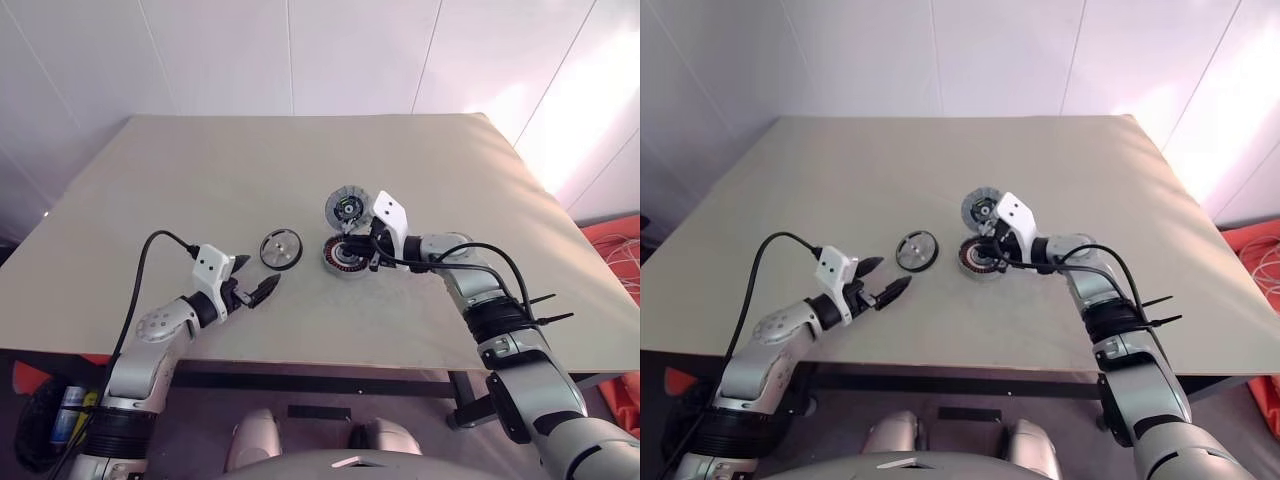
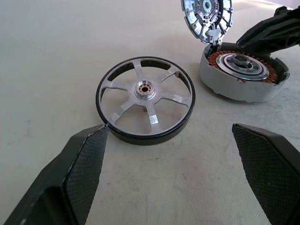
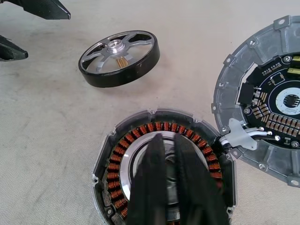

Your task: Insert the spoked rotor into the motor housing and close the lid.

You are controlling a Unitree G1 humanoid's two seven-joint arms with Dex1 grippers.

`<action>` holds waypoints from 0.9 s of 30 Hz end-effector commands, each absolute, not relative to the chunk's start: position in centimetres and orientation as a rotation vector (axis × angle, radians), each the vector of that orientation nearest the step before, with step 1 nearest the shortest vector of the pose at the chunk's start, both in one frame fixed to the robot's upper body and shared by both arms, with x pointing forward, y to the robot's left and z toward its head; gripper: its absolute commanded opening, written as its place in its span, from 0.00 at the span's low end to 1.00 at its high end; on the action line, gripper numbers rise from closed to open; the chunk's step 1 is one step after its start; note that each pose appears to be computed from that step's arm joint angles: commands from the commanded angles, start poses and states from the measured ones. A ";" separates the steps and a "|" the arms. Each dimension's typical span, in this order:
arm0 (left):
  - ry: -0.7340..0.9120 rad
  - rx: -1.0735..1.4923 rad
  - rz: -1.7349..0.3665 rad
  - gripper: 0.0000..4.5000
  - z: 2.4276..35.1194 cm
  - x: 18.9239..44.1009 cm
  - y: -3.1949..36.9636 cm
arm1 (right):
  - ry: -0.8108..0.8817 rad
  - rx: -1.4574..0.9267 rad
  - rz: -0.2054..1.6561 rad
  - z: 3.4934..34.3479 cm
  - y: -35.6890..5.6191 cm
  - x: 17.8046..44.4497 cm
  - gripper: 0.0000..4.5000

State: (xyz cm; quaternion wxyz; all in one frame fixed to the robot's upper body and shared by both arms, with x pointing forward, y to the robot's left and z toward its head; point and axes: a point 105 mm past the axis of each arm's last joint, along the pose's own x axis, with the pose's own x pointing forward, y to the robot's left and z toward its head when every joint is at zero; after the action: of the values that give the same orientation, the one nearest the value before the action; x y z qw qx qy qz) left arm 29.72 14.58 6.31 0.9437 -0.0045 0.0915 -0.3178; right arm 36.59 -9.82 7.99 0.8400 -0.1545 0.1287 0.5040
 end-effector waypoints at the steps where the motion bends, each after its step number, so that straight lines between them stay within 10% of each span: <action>1: 0.141 0.007 -0.646 1.00 7.3 30.0 14.8 | 0.212 -0.320 1.011 9.8 -9.9 37.9 0.01; 27: 0.144 0.010 -0.642 1.00 6.9 30.0 15.0 | 0.206 -0.361 0.959 8.7 -10.0 39.2 0.01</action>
State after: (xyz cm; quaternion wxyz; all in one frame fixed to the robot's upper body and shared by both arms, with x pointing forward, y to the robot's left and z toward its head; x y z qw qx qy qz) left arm 29.71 14.89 5.65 0.9446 -0.0057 0.0960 -0.3138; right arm 39.03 -9.99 7.53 0.8648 -0.1663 0.1227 0.4576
